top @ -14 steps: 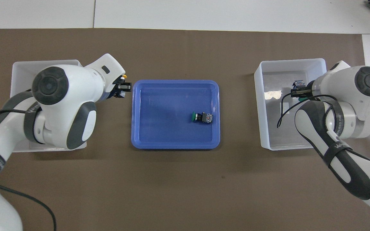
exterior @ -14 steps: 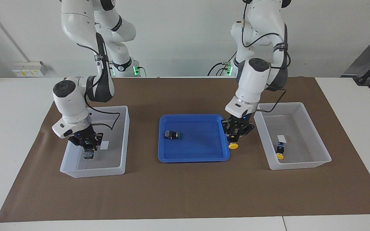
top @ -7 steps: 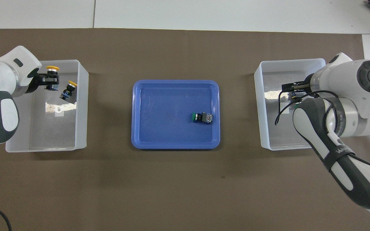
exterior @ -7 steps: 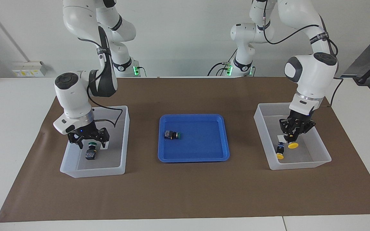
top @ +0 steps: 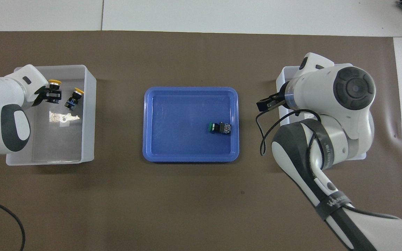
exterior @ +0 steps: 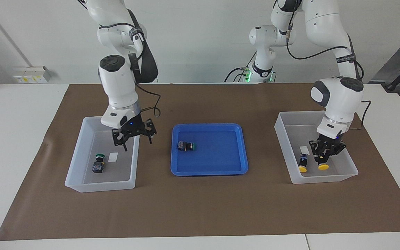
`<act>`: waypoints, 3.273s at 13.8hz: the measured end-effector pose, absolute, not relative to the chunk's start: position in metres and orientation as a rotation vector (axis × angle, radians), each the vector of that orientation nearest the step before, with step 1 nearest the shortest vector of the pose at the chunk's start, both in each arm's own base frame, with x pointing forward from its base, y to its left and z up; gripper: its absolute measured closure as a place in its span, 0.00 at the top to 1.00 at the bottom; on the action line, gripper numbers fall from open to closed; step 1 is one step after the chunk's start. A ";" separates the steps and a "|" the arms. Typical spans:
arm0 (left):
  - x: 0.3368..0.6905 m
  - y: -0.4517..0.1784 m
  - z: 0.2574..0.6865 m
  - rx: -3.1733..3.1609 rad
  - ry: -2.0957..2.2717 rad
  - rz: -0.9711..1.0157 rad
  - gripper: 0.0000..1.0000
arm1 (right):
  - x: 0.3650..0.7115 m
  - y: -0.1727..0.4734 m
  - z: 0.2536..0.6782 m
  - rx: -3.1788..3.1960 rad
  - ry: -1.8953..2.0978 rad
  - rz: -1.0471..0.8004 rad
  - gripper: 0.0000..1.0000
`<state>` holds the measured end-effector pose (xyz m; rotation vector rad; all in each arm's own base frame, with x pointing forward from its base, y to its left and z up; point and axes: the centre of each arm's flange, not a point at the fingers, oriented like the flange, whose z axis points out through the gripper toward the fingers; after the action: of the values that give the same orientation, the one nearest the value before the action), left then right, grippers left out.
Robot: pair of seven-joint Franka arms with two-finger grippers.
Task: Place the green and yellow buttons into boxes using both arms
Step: 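Reach the right gripper into the tray and grasp the green button, then lift the green button with the right gripper while the left gripper withdraws, then lower the green button into the right bin and open the right gripper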
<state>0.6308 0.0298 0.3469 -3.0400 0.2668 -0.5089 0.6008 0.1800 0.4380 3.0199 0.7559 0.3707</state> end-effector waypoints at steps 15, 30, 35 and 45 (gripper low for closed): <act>0.570 -0.002 0.520 -3.151 0.139 -0.366 1.00 | 0.542 0.282 0.313 2.676 1.603 0.430 1.00; 0.568 0.016 0.602 -3.171 0.094 -0.181 1.00 | 0.532 0.293 0.288 2.685 1.617 0.420 0.43; 0.566 0.018 0.601 -3.173 0.090 -0.173 1.00 | 0.554 0.281 0.325 2.747 1.492 0.421 0.42; 0.550 0.016 0.596 -3.186 0.099 -0.007 1.00 | 0.576 0.012 0.399 2.989 0.748 0.175 0.42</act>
<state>0.5499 0.0159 0.5957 -3.1861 0.0986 -0.0071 0.5761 0.0121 0.3994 2.9886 0.7482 0.1748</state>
